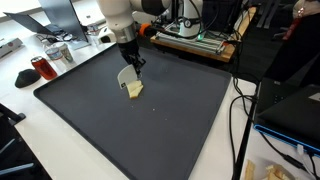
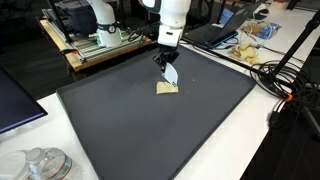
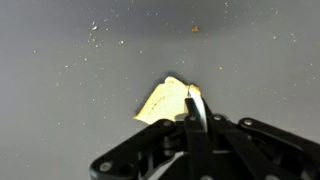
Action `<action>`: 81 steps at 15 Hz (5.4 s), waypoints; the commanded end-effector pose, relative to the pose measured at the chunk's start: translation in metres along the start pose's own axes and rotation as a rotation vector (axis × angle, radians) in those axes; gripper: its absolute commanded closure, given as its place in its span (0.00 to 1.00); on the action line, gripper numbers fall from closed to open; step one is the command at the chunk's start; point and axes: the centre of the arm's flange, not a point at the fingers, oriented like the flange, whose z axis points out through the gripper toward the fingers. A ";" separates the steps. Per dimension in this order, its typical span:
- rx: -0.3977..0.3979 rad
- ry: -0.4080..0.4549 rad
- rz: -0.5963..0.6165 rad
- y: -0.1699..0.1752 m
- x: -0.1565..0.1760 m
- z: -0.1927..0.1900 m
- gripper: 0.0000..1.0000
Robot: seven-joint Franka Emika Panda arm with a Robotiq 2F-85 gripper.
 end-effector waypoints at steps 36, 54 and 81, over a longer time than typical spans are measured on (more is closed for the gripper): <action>-0.582 0.153 -0.246 -0.215 0.009 -0.059 0.99; -0.763 0.028 -0.146 -0.252 -0.009 0.025 0.99; 0.050 0.072 -0.069 -0.001 0.049 -0.053 0.99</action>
